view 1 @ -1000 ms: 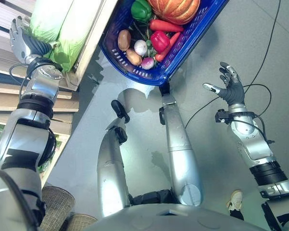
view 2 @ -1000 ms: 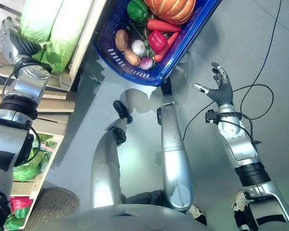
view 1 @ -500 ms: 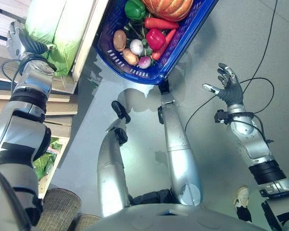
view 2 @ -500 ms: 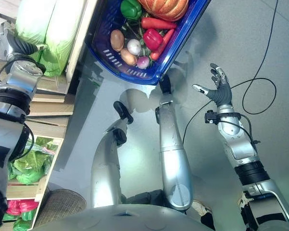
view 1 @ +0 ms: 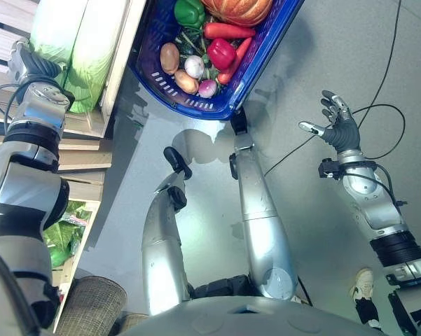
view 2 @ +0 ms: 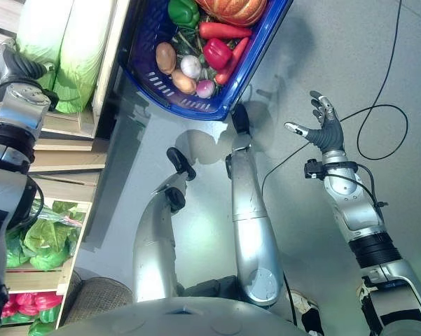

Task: Pick up fruits and vegetables into the basket

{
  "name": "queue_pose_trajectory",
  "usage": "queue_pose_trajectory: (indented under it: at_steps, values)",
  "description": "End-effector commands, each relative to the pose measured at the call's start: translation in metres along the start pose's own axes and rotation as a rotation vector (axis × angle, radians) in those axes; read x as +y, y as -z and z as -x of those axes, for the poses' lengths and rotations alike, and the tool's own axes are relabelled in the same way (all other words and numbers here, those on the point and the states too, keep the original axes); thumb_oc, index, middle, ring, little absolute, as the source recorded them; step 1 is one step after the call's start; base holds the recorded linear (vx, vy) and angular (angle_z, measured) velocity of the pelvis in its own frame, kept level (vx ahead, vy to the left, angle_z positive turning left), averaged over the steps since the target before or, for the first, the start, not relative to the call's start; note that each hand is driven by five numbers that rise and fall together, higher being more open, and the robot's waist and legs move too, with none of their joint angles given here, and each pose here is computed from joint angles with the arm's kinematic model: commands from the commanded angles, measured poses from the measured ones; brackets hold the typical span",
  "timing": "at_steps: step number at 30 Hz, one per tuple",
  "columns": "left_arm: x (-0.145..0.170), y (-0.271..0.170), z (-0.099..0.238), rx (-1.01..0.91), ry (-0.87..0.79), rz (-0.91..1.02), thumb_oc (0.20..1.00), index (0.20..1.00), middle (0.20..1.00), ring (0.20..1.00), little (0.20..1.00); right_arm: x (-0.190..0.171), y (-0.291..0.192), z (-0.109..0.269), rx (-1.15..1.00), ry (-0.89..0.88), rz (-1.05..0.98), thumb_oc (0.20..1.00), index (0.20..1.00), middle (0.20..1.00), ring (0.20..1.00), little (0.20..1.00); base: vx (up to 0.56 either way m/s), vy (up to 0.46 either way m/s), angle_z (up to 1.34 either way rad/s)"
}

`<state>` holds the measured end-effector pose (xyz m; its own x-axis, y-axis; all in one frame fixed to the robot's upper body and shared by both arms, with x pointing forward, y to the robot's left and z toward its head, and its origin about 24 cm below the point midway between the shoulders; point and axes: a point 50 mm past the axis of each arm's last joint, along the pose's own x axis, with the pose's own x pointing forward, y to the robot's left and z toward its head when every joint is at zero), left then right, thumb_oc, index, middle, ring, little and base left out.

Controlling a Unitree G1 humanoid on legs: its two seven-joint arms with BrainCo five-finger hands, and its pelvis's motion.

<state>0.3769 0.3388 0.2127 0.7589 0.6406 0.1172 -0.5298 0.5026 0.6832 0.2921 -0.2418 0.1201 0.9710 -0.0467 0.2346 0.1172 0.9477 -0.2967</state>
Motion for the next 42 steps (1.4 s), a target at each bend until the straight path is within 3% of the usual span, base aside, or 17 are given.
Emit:
queue_pose_trajectory:
  at_steps: [1,12,21,32,42]
  values:
    - [-0.014,0.051,0.006,0.173,0.094,0.037,0.200,0.200,0.200,0.200,0.200,-0.003,-0.014,0.005,-0.071,-0.018,-0.014,1.000,1.000,1.000,1.000,1.000,0.00,0.000,0.00]
    - [-0.030,0.065,0.015,0.188,0.102,0.230,0.200,0.200,0.200,0.200,0.200,-0.004,-0.022,0.010,-0.108,-0.009,-0.021,1.000,1.000,1.000,1.000,1.000,-0.02,-0.022,0.03]
    - [-0.043,0.066,0.038,-0.011,0.049,0.439,0.200,0.200,0.200,0.200,0.200,0.003,-0.043,0.021,-0.228,-0.033,-0.002,1.000,1.000,1.000,1.000,1.000,-0.04,-0.077,0.05]
    - [-0.030,0.026,0.086,-0.501,-0.039,0.401,0.200,0.200,0.200,0.200,0.200,0.014,-0.085,0.021,-0.393,-0.248,-0.041,1.000,1.000,1.000,1.000,1.000,-0.06,-0.141,0.12]
    - [-0.016,-0.027,0.137,-0.957,-0.115,0.334,0.200,0.200,0.200,0.200,0.200,0.058,-0.114,0.017,-0.437,-0.491,-0.375,1.000,1.000,1.000,1.000,1.000,-0.03,-0.169,0.15]
